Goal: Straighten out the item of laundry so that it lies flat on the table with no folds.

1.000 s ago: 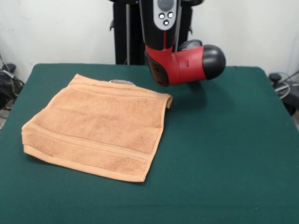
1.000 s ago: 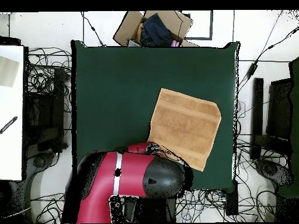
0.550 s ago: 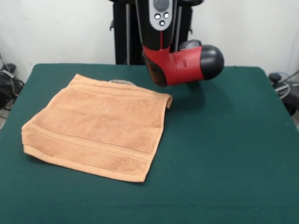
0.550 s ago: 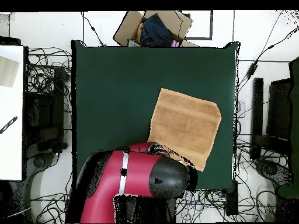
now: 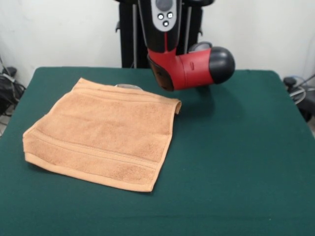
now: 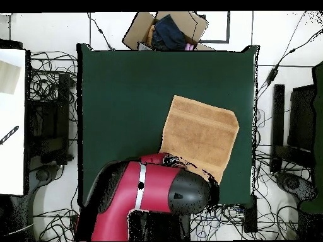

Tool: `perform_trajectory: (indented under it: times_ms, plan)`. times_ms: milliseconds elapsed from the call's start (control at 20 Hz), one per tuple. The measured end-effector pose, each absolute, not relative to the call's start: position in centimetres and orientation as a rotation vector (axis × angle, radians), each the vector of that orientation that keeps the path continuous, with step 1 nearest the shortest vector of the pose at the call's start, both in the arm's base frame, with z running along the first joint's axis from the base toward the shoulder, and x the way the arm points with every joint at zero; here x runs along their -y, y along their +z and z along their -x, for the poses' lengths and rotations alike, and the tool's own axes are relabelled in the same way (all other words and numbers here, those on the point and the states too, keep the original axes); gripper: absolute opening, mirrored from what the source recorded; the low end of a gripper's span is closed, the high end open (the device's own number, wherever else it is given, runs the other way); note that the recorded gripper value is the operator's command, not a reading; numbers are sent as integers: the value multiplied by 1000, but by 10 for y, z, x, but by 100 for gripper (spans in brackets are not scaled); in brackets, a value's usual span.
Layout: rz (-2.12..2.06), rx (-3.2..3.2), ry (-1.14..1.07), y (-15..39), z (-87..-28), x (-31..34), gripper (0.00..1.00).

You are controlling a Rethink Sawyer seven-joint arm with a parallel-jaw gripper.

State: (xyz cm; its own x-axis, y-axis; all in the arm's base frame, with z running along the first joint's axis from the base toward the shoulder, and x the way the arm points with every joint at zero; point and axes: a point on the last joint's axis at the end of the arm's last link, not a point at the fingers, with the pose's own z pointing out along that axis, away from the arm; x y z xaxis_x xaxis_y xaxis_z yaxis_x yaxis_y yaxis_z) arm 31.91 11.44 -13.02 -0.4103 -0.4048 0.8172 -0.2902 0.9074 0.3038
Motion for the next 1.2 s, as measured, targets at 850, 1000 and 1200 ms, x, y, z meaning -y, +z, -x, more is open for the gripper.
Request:
perform_trajectory:
  times_ms: [850,1000,1200]
  plan:
    - [-519,2082,-141,-119,-324,-117,100]
    - [-521,2089,-140,-117,-327,-117,100]
    - [-525,2106,-135,-110,-334,-118,100]
